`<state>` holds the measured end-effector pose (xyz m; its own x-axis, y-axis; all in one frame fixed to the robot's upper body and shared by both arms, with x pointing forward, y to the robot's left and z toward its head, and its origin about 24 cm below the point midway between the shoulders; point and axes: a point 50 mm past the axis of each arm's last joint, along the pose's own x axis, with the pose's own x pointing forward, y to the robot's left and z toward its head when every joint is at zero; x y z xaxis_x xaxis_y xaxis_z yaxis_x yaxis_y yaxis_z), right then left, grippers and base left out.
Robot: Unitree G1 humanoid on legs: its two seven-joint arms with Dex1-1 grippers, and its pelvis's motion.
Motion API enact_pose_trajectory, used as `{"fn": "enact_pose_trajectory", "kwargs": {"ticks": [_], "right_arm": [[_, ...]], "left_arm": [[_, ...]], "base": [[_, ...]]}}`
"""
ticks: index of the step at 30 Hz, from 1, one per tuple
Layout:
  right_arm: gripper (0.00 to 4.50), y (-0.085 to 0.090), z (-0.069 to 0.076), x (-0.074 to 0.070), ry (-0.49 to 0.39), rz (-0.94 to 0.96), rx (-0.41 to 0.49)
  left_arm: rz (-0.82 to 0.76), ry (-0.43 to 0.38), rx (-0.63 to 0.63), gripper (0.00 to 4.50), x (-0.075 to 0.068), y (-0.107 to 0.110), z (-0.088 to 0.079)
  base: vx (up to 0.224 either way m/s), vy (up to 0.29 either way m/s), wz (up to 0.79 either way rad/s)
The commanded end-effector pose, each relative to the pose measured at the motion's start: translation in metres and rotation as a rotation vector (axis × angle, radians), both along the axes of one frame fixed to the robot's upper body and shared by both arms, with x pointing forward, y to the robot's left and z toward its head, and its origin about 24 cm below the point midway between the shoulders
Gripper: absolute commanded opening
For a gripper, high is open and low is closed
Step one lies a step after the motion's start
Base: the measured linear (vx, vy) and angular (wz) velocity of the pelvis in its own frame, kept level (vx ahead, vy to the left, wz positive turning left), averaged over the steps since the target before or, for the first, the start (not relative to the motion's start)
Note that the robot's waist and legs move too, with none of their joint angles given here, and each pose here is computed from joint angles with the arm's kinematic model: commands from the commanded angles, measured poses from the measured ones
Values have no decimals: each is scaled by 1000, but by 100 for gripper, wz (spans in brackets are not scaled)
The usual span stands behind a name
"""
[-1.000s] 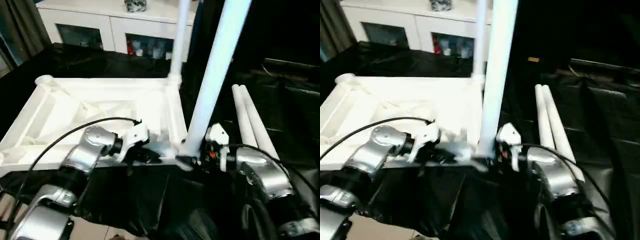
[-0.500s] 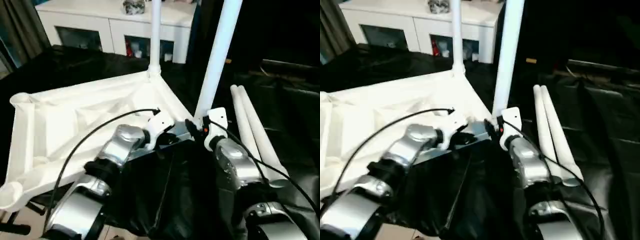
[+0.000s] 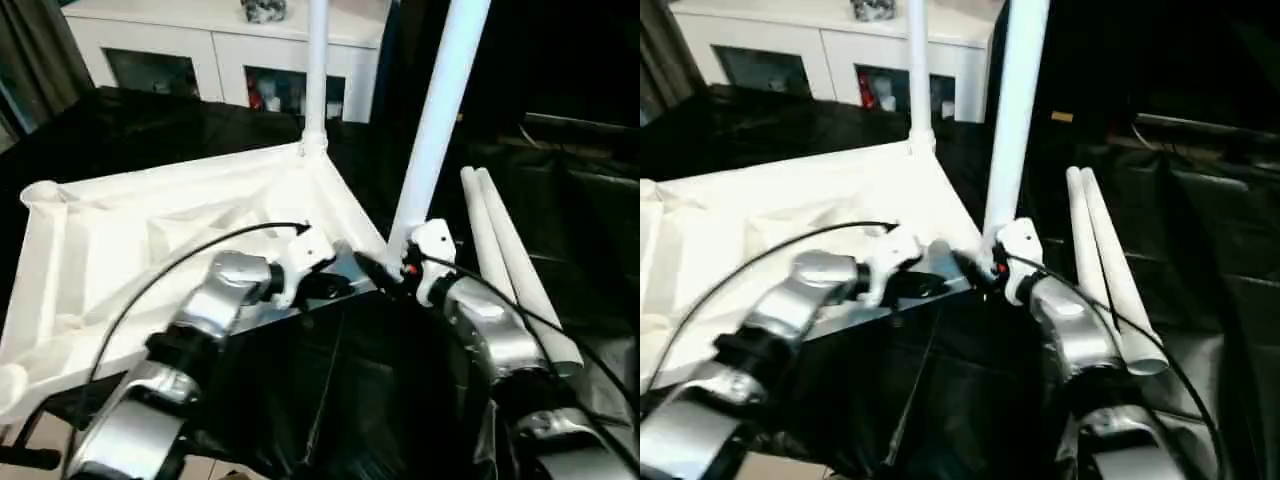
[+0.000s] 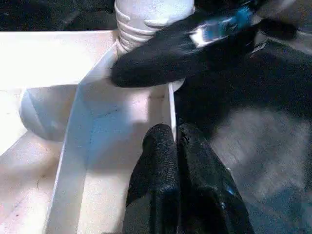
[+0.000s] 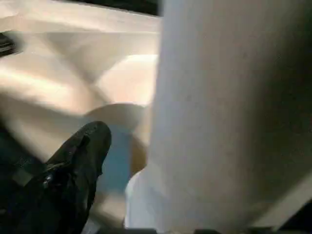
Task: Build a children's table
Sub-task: Rotate leg to tighten
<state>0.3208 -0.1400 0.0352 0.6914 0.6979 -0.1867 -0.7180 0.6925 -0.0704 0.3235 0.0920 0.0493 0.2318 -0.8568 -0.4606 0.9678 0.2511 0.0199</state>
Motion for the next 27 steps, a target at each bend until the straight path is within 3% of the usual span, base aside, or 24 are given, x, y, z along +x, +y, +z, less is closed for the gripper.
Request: {"fn": "enact_pose_trajectory", "kwargs": {"ticks": [1,7,8,12,14,21,24,27], "right_arm": [[421,5,9,-11,3,204,11],[421,-4,12,-27,72,408,-21],[396,-5,13,-29,88,438,-30],[382,-8,12,-35,127,511,-59],[353,-8,11,-37,142,534,-71],[304,-4,7,-40,176,524,-48],[281,0,-1,-34,205,388,-8],[274,3,-5,-28,174,285,-20]], "left_arm": [[-135,43,-24,0,-12,-3,-4],[-216,68,-19,0,-19,13,1],[-235,73,-11,0,-20,17,1],[-275,96,11,0,-25,27,1],[-287,102,28,0,-26,31,1],[-264,103,31,0,-25,36,0],[-184,96,30,0,-19,29,-2],[-125,80,37,0,-14,22,-4]], "base": [[0,0,0],[0,0,0],[0,0,0],[0,0,0],[0,0,0],[0,0,0],[0,0,0],[0,0,0]]}}
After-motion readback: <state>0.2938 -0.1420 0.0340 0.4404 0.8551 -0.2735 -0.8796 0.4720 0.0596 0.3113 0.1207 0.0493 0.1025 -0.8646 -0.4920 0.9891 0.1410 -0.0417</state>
